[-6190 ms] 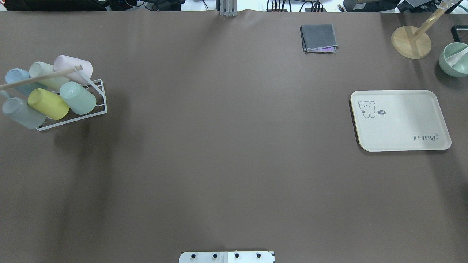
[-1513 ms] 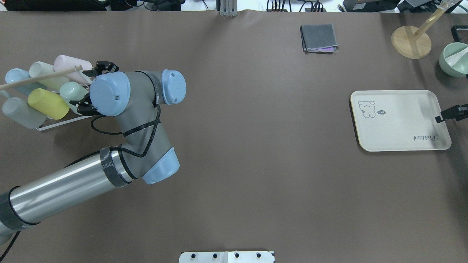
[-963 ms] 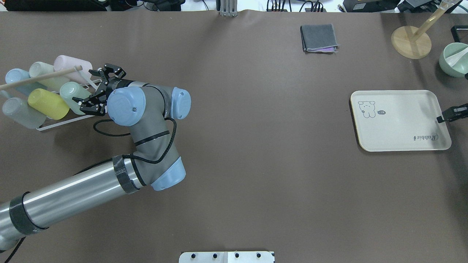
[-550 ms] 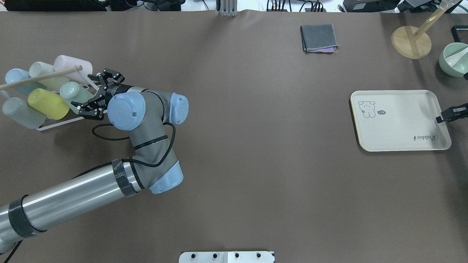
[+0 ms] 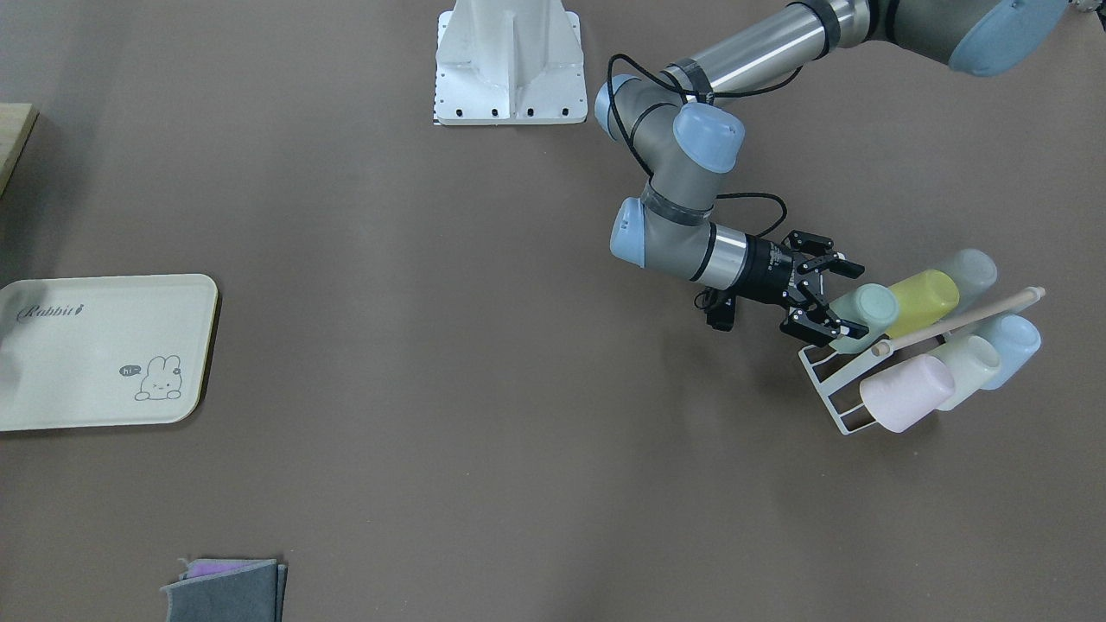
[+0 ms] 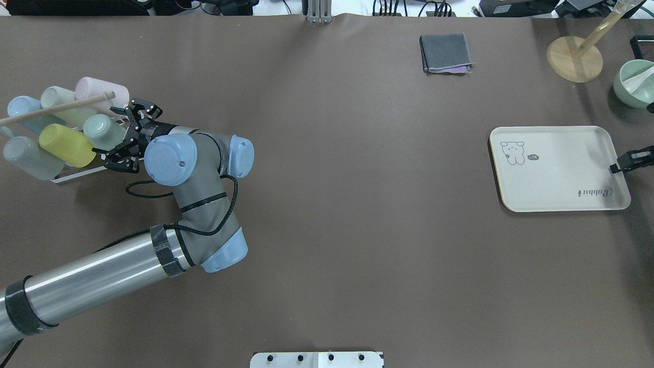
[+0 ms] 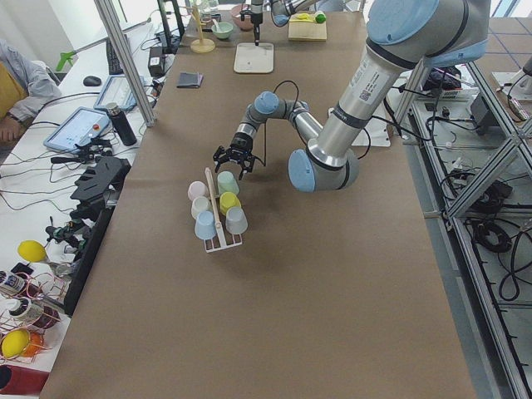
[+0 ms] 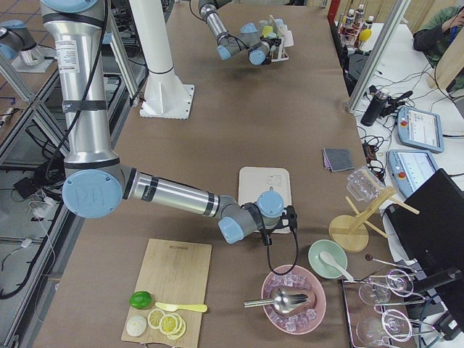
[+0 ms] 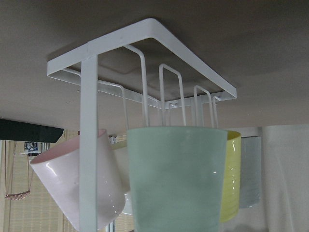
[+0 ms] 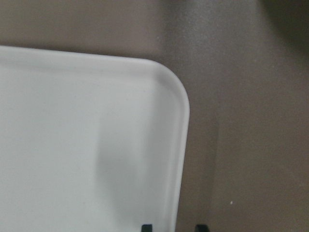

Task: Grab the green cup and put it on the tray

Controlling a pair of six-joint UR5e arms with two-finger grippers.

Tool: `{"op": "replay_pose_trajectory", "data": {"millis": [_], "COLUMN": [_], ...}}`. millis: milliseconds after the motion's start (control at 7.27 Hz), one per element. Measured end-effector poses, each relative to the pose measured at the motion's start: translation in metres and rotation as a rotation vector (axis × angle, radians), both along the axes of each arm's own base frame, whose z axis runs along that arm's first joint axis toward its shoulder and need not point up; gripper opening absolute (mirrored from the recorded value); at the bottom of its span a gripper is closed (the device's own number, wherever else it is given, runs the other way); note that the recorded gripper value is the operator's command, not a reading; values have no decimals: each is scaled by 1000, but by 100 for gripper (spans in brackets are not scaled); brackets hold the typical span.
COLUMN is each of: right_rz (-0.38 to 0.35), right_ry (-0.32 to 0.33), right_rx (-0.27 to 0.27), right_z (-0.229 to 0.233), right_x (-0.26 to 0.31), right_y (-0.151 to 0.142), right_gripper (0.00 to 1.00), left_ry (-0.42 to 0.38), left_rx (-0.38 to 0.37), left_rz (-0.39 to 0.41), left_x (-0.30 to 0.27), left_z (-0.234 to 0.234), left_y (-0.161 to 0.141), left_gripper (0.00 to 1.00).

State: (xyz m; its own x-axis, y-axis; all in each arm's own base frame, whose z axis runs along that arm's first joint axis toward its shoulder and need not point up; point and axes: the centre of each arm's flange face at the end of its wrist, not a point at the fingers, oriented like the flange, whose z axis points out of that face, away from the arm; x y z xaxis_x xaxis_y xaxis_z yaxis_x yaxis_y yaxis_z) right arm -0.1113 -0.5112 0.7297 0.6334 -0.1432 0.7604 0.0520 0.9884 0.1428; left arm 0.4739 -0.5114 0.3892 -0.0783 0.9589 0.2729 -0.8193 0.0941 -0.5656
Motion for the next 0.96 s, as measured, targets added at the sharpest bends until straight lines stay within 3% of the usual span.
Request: {"op": "replay_pose_trajectory", "data": {"millis": [275, 688, 963], "right_rz": [-1, -14, -26], "right_ry": [-1, -33, -148], "right_rx": [0, 12, 7], "right_z": [0, -13, -38], "right_x": [-1, -4, 9], "right_y": [0, -4, -14], "right_gripper": [4, 0, 0], "left_ry": [-50, -111, -136], "left_rx": [1, 0, -3], "left_rz": [50, 152, 170], "left_x": [3, 12, 11], "left_z": [4, 8, 21], "left_y": [6, 11, 12], "left_gripper": [98, 98, 98]}}
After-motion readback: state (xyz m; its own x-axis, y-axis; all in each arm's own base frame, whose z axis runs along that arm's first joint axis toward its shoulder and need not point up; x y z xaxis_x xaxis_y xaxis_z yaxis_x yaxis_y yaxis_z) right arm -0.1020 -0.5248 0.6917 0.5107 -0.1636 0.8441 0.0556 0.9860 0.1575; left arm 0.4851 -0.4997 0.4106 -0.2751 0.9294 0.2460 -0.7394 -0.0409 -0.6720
